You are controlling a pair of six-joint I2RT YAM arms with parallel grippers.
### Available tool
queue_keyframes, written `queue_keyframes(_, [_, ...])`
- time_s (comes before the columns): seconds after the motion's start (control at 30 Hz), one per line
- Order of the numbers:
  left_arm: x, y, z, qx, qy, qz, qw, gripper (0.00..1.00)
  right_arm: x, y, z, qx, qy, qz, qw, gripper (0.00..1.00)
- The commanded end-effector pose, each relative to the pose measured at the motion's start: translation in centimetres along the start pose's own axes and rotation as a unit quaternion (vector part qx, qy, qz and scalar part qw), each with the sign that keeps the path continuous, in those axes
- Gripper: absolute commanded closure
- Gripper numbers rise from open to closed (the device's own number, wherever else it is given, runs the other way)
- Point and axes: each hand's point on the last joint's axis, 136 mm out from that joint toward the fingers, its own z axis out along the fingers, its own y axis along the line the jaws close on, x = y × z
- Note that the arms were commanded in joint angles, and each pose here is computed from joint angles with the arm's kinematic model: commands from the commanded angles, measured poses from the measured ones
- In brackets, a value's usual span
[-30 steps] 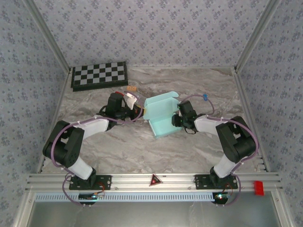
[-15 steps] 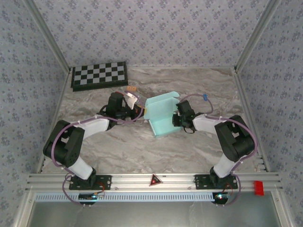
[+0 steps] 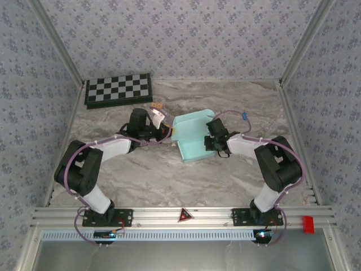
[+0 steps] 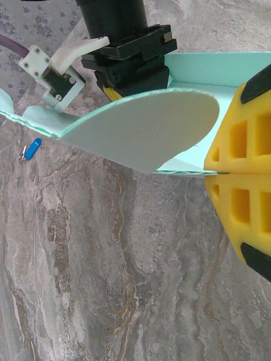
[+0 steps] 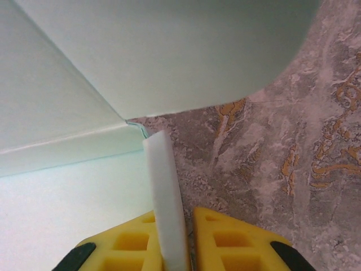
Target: Fold the paper box
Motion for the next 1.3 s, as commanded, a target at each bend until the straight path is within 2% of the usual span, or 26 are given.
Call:
queue_keyframes(0.0, [-2.0,-0.1,-0.5,0.016,-0.014,0.024,0.999,1.0,3.0,-4.2,0.4,0.101,0.057,-0.013,0.993,0.81])
queue_keyframes(0.23, [-2.3,-0.5,-0.7,0.024,-0.013,0.033,0.999,1.0,3.1,-4.7,0.3,0.131,0.073,-0.033,0.988,0.77])
queue_keyframes(0.83, [-2.5,-0.5,-0.8,0.028,-0.012,0.039,0.999,1.0,3.8,-6.2,-0.1,0.212,0.097,-0.045,0.971,0.79])
queue_keyframes(1.27, [-2.6,-0.2,-1.1,0.026,-0.013,0.038,0.999,1.0,4.2,-7.0,-0.4,0.255,0.113,-0.064,0.958,0.84])
